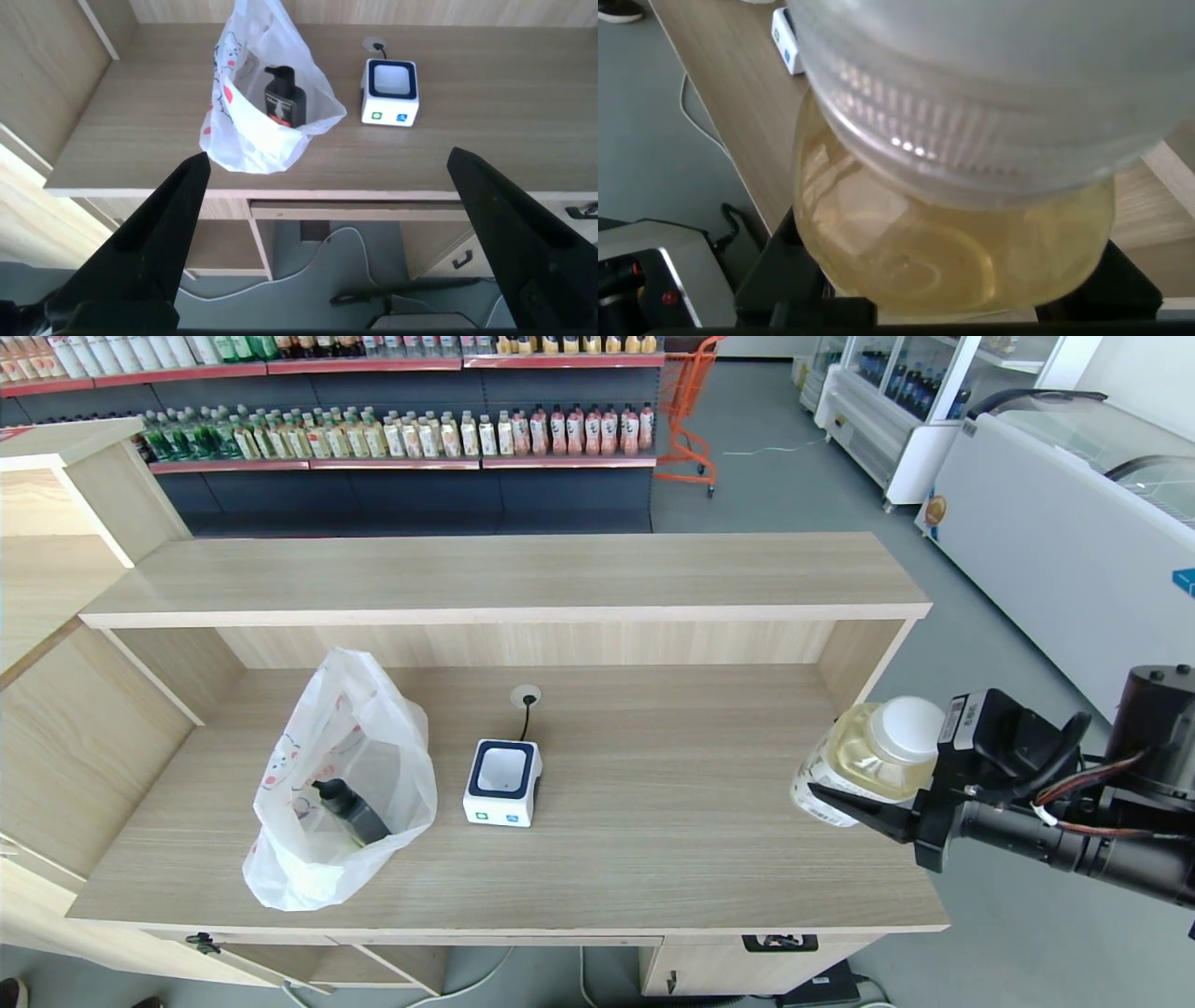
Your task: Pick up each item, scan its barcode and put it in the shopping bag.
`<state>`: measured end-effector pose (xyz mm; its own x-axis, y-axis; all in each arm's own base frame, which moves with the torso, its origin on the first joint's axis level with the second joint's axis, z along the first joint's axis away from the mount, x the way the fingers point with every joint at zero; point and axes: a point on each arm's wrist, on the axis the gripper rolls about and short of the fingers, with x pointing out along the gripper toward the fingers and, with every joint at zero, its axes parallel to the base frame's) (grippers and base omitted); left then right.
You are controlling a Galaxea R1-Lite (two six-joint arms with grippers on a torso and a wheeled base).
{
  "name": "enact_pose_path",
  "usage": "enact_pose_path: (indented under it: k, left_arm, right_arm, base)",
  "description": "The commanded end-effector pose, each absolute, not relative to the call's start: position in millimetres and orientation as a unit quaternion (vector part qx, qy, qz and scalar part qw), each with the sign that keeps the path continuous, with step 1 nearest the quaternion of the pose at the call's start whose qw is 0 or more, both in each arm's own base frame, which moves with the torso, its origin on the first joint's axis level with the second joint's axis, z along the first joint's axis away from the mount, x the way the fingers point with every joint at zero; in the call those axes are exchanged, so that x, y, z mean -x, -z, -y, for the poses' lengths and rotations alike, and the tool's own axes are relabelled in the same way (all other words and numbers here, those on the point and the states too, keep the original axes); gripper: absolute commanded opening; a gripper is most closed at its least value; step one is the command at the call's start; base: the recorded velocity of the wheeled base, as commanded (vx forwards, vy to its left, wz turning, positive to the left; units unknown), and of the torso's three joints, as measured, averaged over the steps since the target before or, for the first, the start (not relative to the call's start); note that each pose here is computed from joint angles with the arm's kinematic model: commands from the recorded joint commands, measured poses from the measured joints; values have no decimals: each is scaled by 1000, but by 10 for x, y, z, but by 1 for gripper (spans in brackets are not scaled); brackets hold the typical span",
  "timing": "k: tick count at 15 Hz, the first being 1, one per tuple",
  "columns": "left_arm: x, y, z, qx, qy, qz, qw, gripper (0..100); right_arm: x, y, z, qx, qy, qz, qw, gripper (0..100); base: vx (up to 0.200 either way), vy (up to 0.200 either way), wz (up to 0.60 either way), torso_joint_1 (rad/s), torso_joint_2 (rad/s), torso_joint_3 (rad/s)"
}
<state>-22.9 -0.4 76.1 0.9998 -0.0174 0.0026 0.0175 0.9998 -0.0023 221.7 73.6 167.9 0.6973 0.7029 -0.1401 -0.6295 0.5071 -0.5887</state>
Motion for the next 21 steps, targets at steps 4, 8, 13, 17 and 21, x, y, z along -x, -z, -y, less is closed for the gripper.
enact_pose_path:
  k: [4, 8, 13, 17, 21]
  left_arm:
    - [229, -761, 4, 0, 9, 2, 1000, 100]
    - [229, -761, 4, 0, 9, 2, 1000, 100]
    - [229, -761, 4, -1, 9, 2, 1000, 100]
    - [229, -761, 4, -2, 9, 2, 1000, 100]
    - [229, -761, 4, -1, 9, 2, 1000, 100]
  right_arm:
    - [-2205, -1717, -747, 290, -386, 57, 874, 0]
    - [-2209, -1729, -750, 278, -391, 55, 876, 0]
    - [-2271, -1721, -762, 277, -395, 54, 874, 0]
    - [-2314, -1696, -775, 270, -398, 47, 876, 0]
    - [-2356, -1624, -790, 243, -401, 21, 883, 0]
  base:
    - [0, 200, 0, 0, 4, 2]
    - [0, 200, 0, 5, -1, 1]
    - [0, 80, 0, 2, 1, 1]
    - [200, 0, 0, 4, 5, 1]
    - [200, 0, 0, -2, -5, 2]
